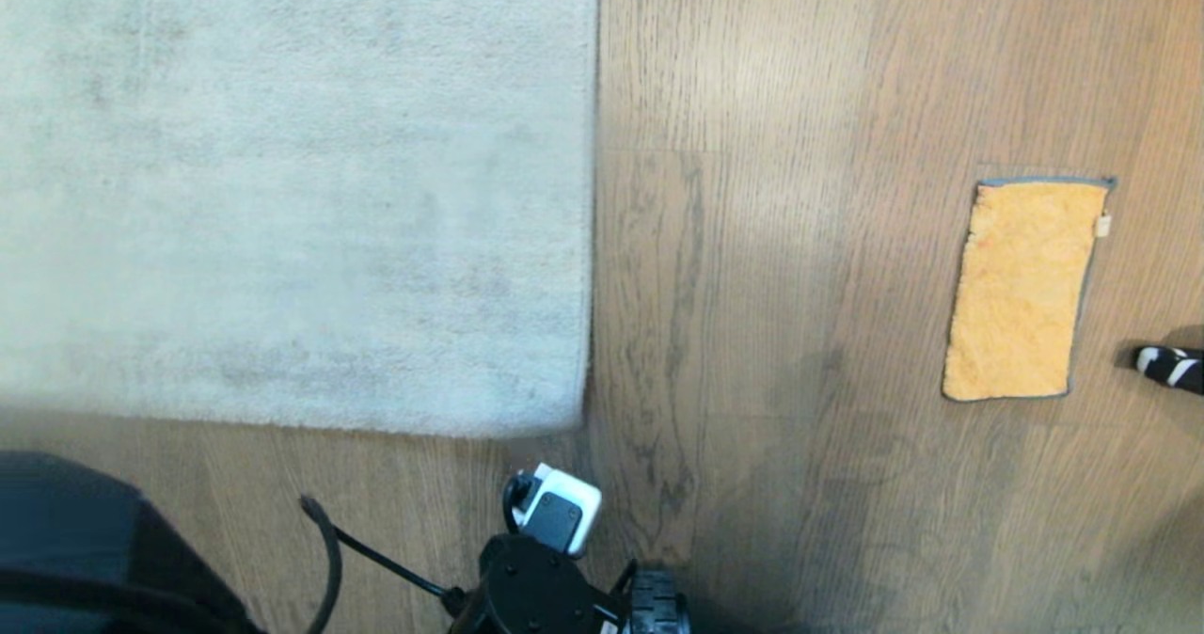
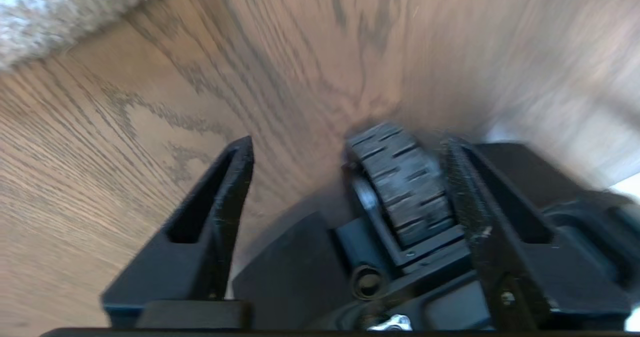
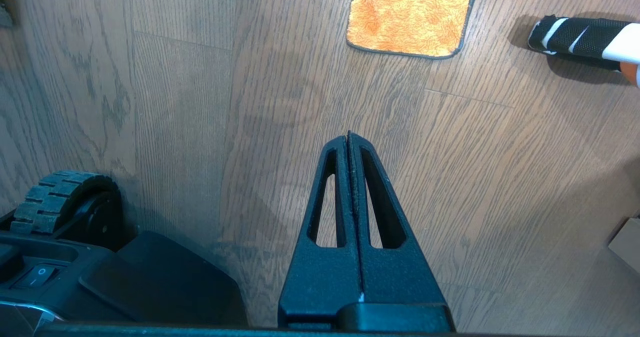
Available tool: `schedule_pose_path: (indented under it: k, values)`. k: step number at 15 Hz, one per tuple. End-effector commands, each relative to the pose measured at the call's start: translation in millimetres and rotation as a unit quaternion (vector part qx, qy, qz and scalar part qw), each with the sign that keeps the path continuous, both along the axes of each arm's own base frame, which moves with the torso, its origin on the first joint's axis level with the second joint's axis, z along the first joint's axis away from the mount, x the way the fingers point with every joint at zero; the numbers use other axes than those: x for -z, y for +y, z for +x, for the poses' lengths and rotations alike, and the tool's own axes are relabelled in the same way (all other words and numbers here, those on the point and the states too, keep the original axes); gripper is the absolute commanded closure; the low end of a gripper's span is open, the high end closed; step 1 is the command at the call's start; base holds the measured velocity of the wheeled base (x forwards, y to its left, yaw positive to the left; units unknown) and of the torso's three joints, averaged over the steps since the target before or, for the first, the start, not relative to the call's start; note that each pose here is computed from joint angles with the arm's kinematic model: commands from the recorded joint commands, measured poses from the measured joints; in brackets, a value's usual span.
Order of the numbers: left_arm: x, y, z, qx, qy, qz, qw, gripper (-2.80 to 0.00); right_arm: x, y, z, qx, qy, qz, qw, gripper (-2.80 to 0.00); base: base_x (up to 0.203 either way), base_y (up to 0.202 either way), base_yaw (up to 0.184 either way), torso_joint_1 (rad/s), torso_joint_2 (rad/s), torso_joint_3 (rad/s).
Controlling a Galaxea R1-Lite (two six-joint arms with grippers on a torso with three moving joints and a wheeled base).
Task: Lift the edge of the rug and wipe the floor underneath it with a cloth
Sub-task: Lay down the carpet
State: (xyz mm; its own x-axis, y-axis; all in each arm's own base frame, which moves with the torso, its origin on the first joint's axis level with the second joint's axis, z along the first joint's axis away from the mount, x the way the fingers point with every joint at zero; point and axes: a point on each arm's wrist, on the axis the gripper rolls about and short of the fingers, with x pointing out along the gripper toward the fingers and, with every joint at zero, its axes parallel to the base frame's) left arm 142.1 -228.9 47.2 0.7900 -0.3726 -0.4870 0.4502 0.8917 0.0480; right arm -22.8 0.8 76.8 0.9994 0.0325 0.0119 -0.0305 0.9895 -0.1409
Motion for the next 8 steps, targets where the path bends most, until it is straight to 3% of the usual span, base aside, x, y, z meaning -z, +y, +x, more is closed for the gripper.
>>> schedule_pose_path:
  k: [1,4,6,8]
  values:
    - [24.4,-1.3,1.6,-0.002,0.011,0.039,0.9992,-2.80,-0.2,0.0,0.1,-0.001,0.000,-0.001,1.000,0.00,0.000,0.000,0.000,0.000,0.00,0.000]
    - [41.9,8.3,-0.7,-0.011,0.013,0.074,0.9971,-2.80,-0.2,0.0,0.1,0.000,0.000,-0.001,1.000,0.00,0.000,0.000,0.000,0.000,0.00,0.000]
    - [45.2,13.8,-2.6,-0.016,0.014,0.083,0.9964,-2.80,-0.1,0.0,0.1,-0.001,0.000,-0.001,1.000,0.00,0.000,0.000,0.000,0.000,0.00,0.000]
    - [45.6,21.1,0.6,-0.030,0.003,0.110,0.9935,-2.80,0.0,0.0,0.1,-0.001,0.001,-0.001,1.000,0.00,0.000,0.000,0.000,0.000,0.00,0.000]
